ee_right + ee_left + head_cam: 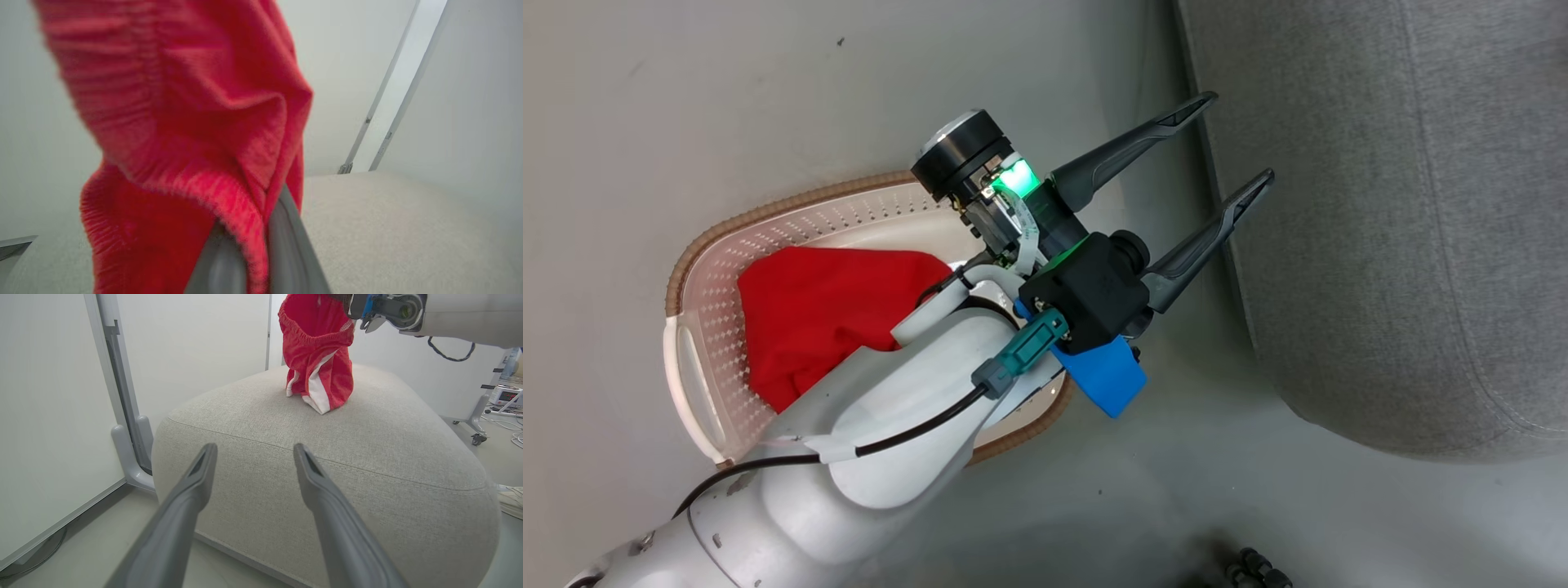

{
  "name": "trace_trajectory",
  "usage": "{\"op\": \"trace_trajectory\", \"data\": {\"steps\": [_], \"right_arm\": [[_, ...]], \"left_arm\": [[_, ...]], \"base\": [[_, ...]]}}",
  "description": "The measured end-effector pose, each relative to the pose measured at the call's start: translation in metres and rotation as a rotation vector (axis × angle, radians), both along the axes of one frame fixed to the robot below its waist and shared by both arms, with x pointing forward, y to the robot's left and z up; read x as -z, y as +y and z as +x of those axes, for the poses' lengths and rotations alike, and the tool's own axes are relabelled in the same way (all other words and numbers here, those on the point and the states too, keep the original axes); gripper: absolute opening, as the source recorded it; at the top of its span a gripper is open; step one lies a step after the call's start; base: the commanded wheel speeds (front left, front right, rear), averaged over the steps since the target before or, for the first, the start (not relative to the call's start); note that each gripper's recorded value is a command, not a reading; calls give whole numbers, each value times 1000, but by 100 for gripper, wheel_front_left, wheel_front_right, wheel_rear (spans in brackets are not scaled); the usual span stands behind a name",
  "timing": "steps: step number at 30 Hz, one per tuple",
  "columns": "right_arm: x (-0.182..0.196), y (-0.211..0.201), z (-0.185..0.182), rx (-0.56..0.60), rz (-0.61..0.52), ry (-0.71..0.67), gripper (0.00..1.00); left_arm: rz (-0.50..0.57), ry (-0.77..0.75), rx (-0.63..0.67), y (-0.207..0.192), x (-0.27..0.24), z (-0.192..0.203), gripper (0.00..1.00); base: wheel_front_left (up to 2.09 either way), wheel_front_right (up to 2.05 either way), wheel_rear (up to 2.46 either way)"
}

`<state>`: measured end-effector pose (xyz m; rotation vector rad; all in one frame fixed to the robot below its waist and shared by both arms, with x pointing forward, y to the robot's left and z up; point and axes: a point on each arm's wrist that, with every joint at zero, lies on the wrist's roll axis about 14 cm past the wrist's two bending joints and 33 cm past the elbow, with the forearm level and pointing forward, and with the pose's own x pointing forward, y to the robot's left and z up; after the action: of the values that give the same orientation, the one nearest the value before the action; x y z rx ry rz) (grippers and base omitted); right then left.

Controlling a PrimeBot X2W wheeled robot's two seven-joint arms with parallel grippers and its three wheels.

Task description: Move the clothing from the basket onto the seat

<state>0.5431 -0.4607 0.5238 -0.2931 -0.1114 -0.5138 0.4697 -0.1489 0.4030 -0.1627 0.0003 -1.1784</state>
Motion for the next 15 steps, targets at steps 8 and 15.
{"op": "trace_trajectory", "data": {"steps": [8,15], "right_arm": [[84,-11,-25,74,140,207,0],[86,-5,-31,69,165,214,100]], "left_arm": [[15,7,-6,4,8,2,100],[15,-15,-11,4,-3,1,100]], "base": [[0,0,0],[0,0,0]]}}
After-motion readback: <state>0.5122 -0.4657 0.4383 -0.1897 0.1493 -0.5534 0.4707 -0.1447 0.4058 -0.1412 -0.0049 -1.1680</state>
